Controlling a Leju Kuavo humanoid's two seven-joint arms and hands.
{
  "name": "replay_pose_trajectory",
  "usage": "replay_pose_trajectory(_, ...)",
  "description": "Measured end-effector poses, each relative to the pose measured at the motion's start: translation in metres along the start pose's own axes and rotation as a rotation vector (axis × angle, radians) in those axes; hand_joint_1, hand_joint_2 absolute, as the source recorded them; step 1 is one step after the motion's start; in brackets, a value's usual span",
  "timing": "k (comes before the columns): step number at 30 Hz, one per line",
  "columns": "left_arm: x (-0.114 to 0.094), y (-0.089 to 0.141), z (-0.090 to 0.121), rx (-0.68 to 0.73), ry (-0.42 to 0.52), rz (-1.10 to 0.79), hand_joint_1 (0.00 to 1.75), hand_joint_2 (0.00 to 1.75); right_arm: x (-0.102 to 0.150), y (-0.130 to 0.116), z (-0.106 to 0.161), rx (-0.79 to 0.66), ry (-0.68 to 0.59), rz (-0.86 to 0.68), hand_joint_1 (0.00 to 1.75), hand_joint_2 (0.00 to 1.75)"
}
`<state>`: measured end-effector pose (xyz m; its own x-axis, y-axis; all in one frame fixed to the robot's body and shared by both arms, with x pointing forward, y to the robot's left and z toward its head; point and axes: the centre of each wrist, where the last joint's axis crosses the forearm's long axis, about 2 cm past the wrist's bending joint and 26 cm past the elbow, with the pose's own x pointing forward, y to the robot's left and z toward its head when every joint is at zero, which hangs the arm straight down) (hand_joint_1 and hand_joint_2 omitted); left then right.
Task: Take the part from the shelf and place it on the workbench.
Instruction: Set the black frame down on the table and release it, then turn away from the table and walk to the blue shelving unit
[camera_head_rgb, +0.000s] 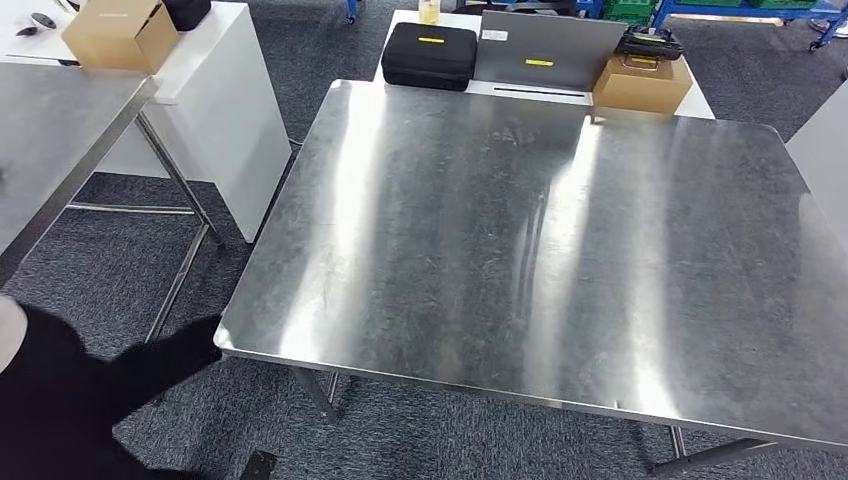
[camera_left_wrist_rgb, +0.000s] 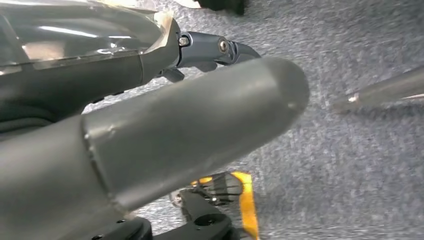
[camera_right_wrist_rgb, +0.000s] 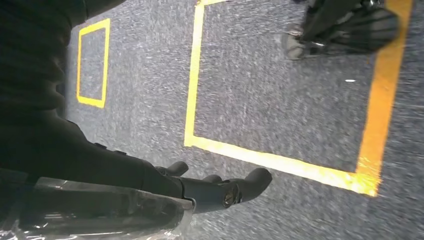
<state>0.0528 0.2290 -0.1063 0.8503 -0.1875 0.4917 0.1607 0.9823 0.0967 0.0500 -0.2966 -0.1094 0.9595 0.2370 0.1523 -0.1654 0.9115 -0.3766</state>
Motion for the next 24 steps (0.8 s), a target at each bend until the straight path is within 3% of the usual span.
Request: replay_pose_trajectory(24, 0.0026, -0.0023, -0.0005, -0.007, -0.002, -0.007, 0.0, 0.0, 0.0037, -0.0005, -0.0003, 0.004, 0.005, 0.021, 0.0, 1.75)
